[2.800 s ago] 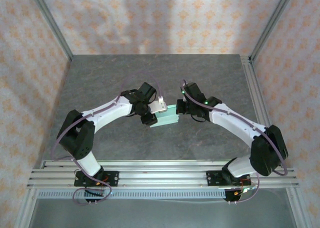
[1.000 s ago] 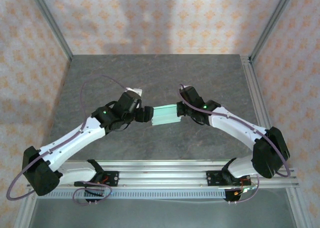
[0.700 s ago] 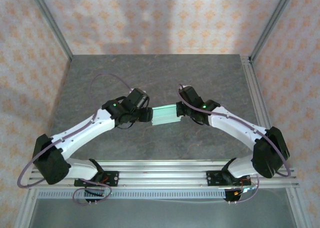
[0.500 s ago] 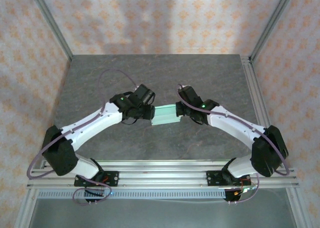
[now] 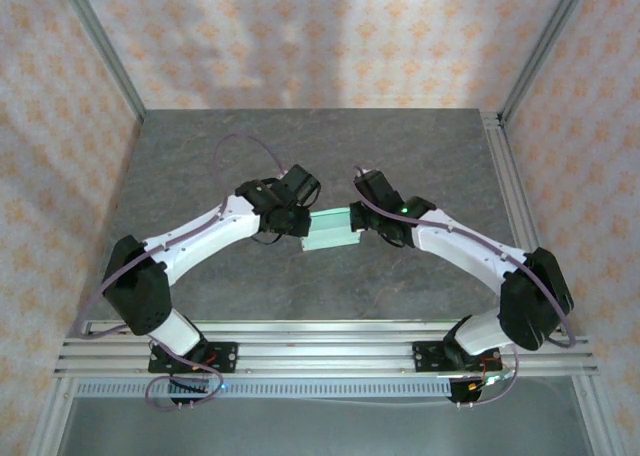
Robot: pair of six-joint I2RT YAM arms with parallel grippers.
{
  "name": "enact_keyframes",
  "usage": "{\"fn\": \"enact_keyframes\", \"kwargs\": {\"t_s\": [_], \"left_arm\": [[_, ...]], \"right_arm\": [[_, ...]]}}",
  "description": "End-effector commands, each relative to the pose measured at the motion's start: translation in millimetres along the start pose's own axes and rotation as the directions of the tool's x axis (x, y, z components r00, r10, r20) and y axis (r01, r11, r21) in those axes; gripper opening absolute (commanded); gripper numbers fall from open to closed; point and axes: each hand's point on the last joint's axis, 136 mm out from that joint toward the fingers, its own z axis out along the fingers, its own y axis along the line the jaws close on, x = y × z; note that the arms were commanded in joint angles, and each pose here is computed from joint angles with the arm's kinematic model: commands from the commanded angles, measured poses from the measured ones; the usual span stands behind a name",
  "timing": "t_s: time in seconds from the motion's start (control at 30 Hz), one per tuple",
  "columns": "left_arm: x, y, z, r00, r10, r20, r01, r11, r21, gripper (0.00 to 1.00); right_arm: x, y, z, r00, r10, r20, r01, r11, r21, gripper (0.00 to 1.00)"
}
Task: Fold the paper box
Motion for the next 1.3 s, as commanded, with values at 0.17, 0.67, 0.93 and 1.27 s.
{"fn": "enact_keyframes", "kwargs": {"t_s": [0.17, 0.67, 0.93, 1.27], "left_arm": [[-3.9, 4.6, -5.4, 1.0, 0.013, -0.007, -0.013, 1.0, -0.025, 0.19], [-1.4, 9.2, -2.7, 0.999, -0.019, -0.027, 0.018, 0.999, -0.031, 0.03], [0.1, 12.5, 3.5, 0.999, -0.011, -0.045, 0.008, 0.998, -0.056, 0.08], [-0.8, 12.7, 3.6, 0.999, -0.013, -0.042, 0.011, 0.998, -0.059, 0.1]], "right_arm": [[0.5, 6.7, -1.4, 0.999, -0.041, -0.019, 0.041, 0.999, 0.008, 0.01], [0.5, 7.3, -2.1, 0.999, -0.05, -0.022, 0.05, 0.999, 0.008, 0.01], [-0.2, 7.3, -2.6, 0.999, -0.047, -0.017, 0.048, 0.999, 0.008, 0.01], [0.8, 7.2, -2.8, 0.999, -0.044, -0.017, 0.044, 0.999, 0.005, 0.01]]}}
